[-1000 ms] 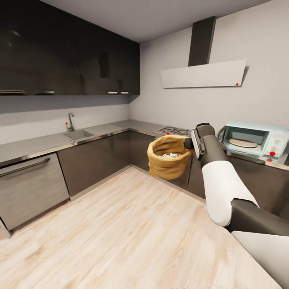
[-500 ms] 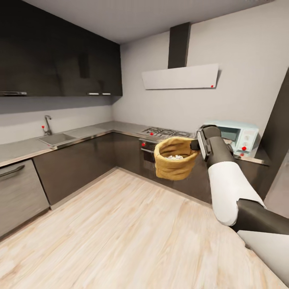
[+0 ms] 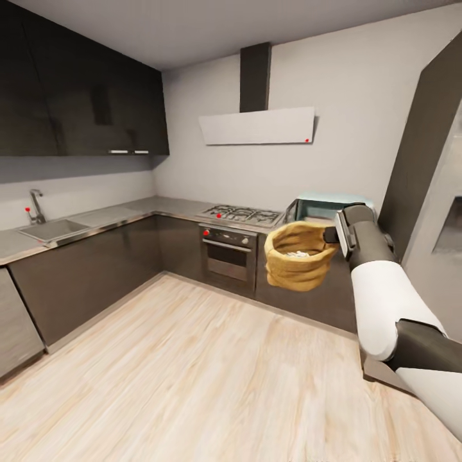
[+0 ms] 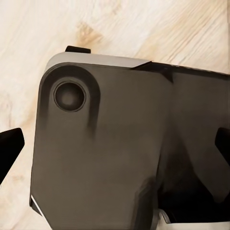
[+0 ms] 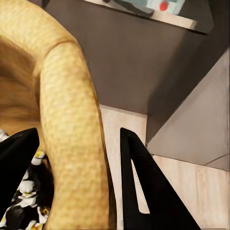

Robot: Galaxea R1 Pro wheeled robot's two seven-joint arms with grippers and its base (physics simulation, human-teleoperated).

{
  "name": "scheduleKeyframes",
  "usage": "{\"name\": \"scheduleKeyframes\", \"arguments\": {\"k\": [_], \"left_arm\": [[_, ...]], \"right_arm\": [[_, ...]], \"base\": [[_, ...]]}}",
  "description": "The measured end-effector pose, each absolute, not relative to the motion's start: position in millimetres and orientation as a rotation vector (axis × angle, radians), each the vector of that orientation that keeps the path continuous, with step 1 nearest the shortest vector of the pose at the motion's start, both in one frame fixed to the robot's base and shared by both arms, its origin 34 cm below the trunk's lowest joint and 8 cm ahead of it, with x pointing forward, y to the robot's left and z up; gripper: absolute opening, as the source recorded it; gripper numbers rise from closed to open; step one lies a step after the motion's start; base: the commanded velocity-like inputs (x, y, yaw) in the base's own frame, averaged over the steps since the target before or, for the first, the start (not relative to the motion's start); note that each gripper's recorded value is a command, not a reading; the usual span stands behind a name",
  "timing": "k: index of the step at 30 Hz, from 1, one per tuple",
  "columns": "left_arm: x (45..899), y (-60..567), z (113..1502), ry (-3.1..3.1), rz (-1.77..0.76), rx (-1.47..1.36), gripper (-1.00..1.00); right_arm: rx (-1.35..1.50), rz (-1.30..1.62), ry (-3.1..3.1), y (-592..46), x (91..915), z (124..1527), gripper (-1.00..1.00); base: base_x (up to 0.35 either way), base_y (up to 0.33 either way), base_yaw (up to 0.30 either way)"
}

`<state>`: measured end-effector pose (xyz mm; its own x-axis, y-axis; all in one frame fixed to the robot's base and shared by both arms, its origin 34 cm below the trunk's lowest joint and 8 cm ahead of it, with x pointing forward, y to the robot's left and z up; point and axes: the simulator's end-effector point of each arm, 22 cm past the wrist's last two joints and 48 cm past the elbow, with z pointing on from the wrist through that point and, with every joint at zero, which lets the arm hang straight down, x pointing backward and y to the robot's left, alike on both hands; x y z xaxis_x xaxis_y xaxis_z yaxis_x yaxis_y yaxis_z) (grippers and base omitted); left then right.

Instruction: In the kitchen, take the popcorn bag from the countertop, put it into the microwave, and heat it until the popcorn is cooked so the cooked popcorn ends up inside the bag.

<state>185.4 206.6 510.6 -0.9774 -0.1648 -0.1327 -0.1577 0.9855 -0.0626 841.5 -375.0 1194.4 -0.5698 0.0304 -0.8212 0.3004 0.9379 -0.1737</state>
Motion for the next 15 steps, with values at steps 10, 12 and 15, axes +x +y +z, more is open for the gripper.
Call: {"name": "scheduleKeyframes", "arguments": {"k": [10, 12, 15], "left_arm": [[187.2, 206.6, 510.8, 2.988, -0.078, -0.244, 1.00], [187.9, 206.6, 510.9, 2.986, -0.078, -0.244, 1.00], [188.5, 206.6, 511.0, 2.985, -0.078, -0.243, 1.00]], "right_arm": [[0.243, -0.374, 2.149, -381.5, 838.8, 1198.7, -1.00], [0.244, -0.375, 2.148, -382.2, 838.4, 1199.3, -1.00], [0.244, -0.375, 2.147, -382.4, 837.8, 1200.0, -1.00]], "base": [[0.000, 0.000, -0.251], [0.000, 0.000, -0.251], [0.000, 0.000, -0.251]]}}
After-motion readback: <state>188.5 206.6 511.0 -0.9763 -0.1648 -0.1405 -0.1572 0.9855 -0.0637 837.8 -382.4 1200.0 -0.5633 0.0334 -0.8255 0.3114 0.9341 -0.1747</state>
